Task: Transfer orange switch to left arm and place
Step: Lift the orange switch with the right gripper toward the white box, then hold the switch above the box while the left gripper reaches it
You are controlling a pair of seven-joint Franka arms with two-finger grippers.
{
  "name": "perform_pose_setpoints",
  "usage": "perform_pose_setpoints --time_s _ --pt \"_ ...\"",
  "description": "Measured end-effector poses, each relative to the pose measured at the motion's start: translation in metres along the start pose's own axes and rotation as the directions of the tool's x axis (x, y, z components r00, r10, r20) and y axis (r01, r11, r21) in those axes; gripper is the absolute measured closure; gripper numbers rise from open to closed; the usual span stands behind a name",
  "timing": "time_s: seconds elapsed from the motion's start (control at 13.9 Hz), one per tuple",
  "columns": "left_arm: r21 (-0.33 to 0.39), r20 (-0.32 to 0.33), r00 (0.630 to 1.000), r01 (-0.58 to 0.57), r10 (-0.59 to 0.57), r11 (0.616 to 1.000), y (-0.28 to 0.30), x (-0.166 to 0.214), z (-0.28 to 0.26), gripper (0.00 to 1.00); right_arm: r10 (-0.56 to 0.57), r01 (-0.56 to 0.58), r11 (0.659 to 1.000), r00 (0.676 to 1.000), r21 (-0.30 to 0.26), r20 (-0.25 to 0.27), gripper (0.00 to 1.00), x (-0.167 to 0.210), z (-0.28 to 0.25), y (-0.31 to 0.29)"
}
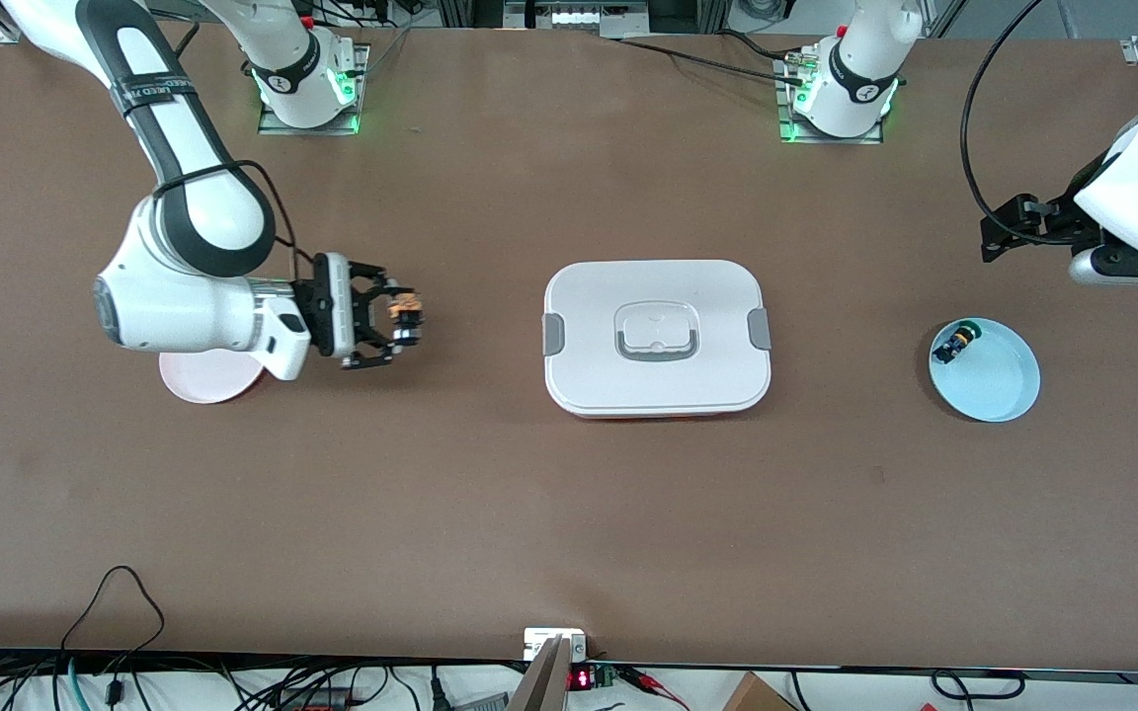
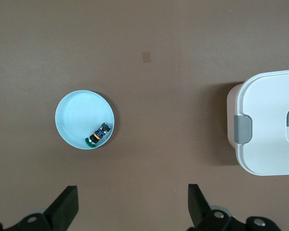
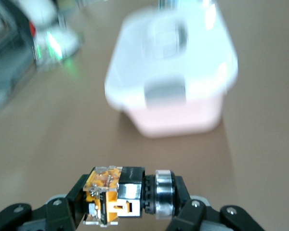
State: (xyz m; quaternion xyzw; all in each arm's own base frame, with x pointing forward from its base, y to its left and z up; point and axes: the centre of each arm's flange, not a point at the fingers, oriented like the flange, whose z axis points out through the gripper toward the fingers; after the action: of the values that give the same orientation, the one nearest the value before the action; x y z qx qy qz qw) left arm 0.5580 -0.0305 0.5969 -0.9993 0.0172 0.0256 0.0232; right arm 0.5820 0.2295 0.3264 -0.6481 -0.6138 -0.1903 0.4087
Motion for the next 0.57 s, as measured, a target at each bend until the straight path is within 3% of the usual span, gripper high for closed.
perform_pose_setpoints --time_s 0.22,0.36,0.57 --pt "-0.011 -0.002 1.0 -0.003 0.003 1.0 0.003 0.0 -0.001 0.0 0.032 -0.025 0.999 0.973 0.032 -0.231 0.28 0.065 0.044 -0.014" --pt "-0.083 0.025 1.0 -0.003 0.005 0.997 0.011 0.0 0.004 0.0 0.022 -0.018 1.0 0.937 0.014 -0.348 0.28 0.111 0.069 -0.024" --pt "-0.226 0.188 0.981 0.009 0.035 0.974 0.028 -0.003 0.034 0.0 -0.018 -0.009 0.999 0.861 -0.05 -0.509 0.28 0.168 0.105 -0.044"
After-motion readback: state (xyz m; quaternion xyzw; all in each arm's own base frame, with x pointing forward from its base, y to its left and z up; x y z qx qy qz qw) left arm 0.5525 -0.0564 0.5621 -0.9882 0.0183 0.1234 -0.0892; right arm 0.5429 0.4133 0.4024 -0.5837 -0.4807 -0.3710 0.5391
